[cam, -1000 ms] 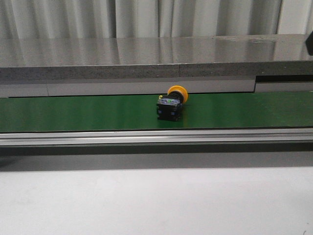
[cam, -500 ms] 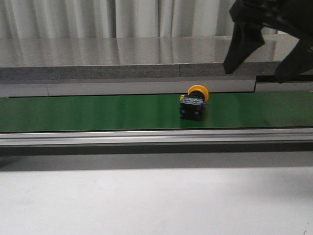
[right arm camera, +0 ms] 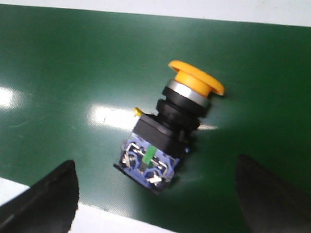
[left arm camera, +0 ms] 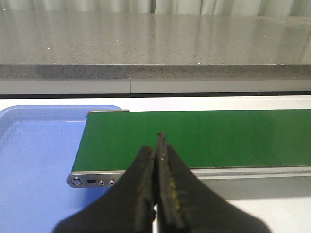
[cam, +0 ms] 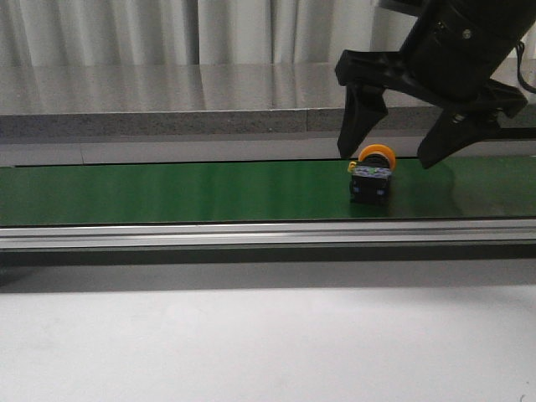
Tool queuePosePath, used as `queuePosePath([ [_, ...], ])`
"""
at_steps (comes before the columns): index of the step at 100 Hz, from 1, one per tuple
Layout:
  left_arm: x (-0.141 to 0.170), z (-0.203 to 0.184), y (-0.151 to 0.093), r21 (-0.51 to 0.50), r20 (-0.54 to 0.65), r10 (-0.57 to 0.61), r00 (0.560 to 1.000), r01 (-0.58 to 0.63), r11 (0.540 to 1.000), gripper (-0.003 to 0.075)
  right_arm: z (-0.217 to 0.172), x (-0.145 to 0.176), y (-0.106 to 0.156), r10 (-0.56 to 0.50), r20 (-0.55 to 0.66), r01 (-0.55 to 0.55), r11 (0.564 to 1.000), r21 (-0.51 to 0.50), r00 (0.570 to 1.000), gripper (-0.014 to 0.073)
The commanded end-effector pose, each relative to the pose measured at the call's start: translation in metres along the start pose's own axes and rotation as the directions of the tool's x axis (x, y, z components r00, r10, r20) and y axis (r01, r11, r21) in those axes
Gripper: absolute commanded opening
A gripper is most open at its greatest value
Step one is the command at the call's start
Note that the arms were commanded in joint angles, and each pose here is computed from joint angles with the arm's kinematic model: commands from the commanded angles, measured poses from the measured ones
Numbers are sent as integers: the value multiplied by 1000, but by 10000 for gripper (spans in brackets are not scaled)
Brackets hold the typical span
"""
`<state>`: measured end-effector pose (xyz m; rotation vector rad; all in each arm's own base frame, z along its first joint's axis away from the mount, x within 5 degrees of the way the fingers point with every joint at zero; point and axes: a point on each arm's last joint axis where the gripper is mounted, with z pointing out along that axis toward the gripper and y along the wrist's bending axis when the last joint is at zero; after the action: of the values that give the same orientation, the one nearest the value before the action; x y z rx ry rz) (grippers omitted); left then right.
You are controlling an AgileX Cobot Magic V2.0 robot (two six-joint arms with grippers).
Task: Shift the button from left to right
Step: 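Lower the open right gripper onto the button and close on it, then lift the button off the belt with the right gripper toward the green tray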
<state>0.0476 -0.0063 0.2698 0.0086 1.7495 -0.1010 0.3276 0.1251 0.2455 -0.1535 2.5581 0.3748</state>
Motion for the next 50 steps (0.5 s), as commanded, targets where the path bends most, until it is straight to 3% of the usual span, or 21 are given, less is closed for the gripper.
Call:
queuePosePath([
  [1,-14,-2,-1,6,83,-5,997,5,1000,-20,-13,-19,3,-26,105,26,1000,-4,994,645],
  [21,-14,-2,-1,6,83,-5,997,5,1000,-20,6,-18,-3,-47,63,45,999,30,997,615],
  [42,-14,-2,-1,6,83,-5,997,5,1000,-20,17,-14,-6,-43,23,42,998,42,999,426],
  [50,-14,-2,-1,6,83,-5,997,5,1000,-20,15,-15,-5,-43,19,42,998,42,999,316],
])
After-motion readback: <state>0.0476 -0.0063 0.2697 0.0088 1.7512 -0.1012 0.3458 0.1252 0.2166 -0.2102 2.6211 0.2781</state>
